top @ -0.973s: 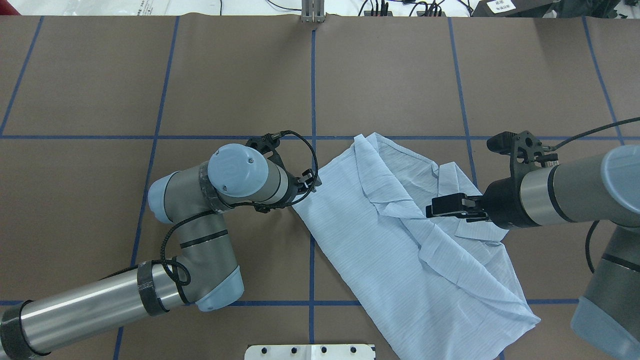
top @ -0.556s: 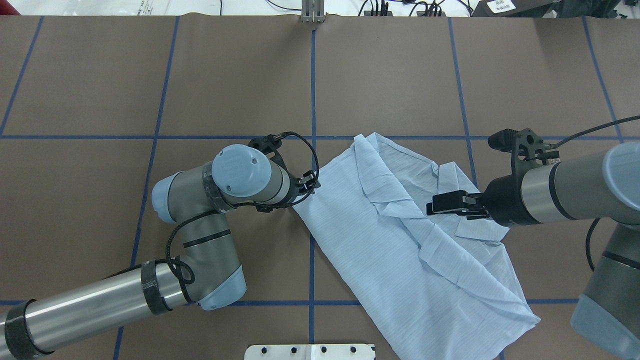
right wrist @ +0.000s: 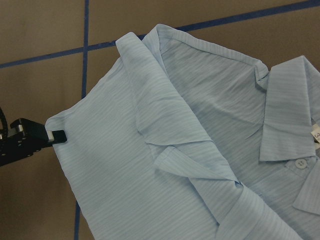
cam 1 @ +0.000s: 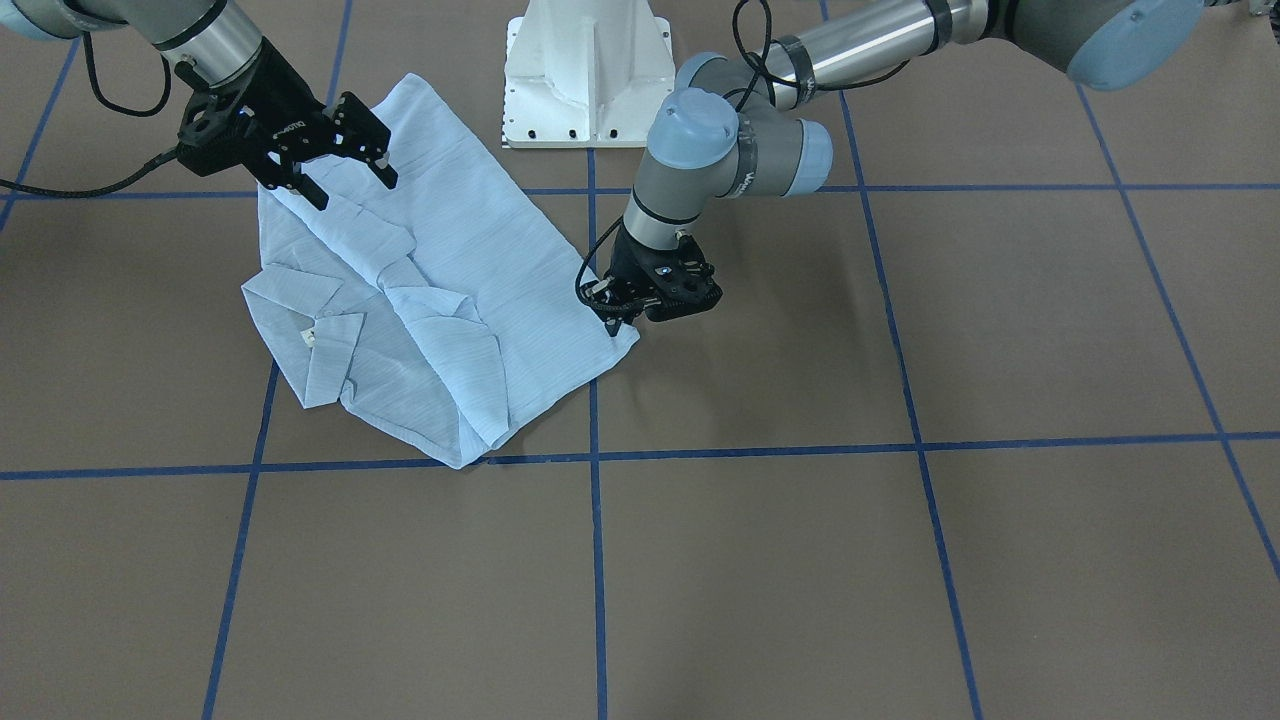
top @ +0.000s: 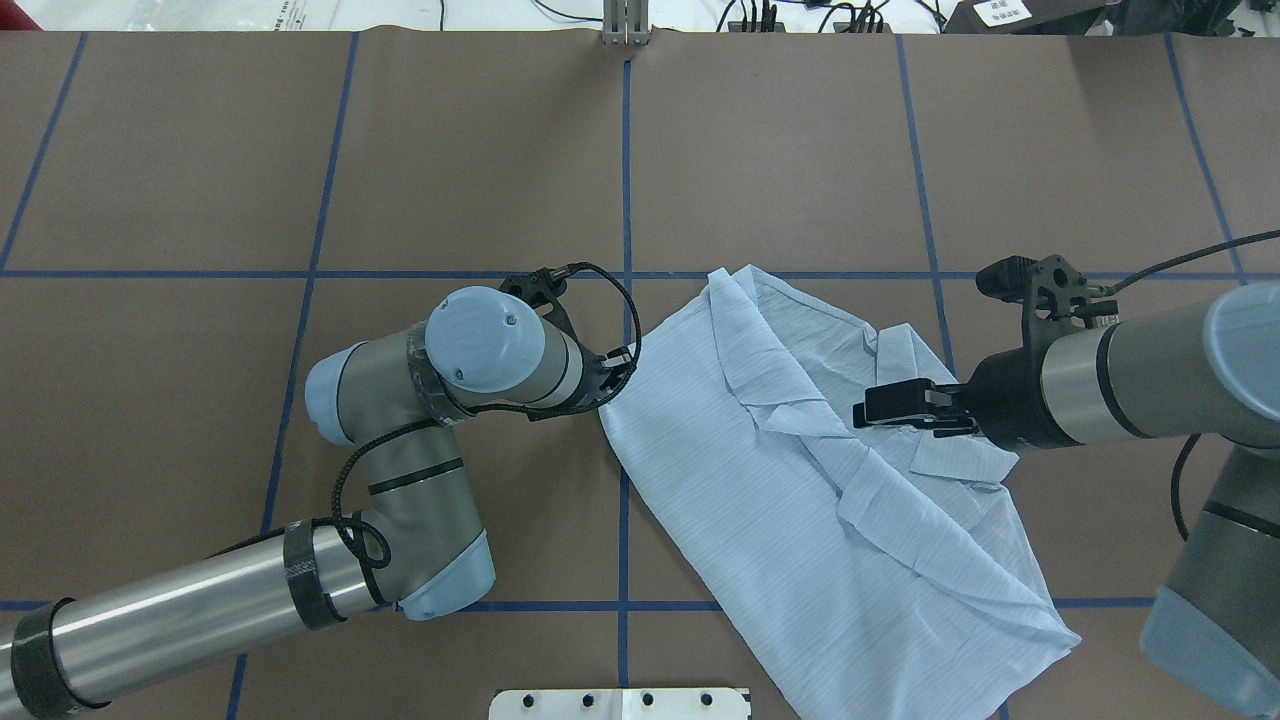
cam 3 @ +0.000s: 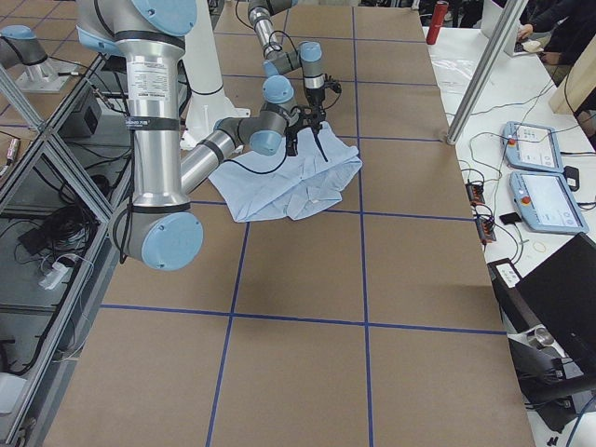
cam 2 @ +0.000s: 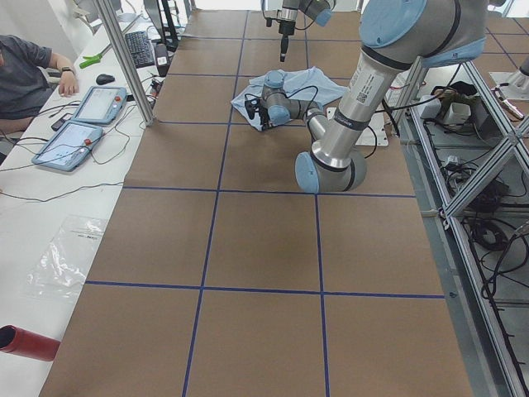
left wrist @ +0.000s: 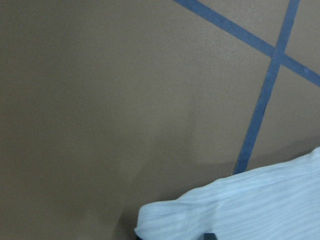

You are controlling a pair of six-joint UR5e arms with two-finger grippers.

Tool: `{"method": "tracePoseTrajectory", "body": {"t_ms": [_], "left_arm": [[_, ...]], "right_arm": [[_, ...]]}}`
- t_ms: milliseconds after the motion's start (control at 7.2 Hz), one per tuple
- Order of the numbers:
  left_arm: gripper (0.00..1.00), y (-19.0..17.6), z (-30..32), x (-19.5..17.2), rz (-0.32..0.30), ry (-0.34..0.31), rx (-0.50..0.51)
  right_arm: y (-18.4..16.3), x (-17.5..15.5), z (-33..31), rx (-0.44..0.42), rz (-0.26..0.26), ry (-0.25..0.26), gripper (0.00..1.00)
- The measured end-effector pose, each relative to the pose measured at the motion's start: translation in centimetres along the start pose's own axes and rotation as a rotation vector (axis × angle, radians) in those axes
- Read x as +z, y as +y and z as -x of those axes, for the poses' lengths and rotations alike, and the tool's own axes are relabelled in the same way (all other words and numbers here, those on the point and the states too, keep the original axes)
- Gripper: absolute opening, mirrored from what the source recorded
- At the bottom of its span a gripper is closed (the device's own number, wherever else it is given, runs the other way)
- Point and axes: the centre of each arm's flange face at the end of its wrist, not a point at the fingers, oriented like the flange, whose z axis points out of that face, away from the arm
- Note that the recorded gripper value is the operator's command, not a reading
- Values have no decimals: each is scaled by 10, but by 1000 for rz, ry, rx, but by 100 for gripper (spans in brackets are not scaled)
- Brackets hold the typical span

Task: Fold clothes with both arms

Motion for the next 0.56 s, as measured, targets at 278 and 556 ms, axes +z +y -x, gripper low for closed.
{"method": "tracePoseTrajectory", "body": {"t_ms": [278,556], "left_arm": [[0,-6,-3,-12,-7,13,-3],[0,-47,1,-19,-63,-1,-14]], "right_arm": [[-1,0,-1,2,-1,2,100],[-3,3,-3,4,-4,8,100]]}}
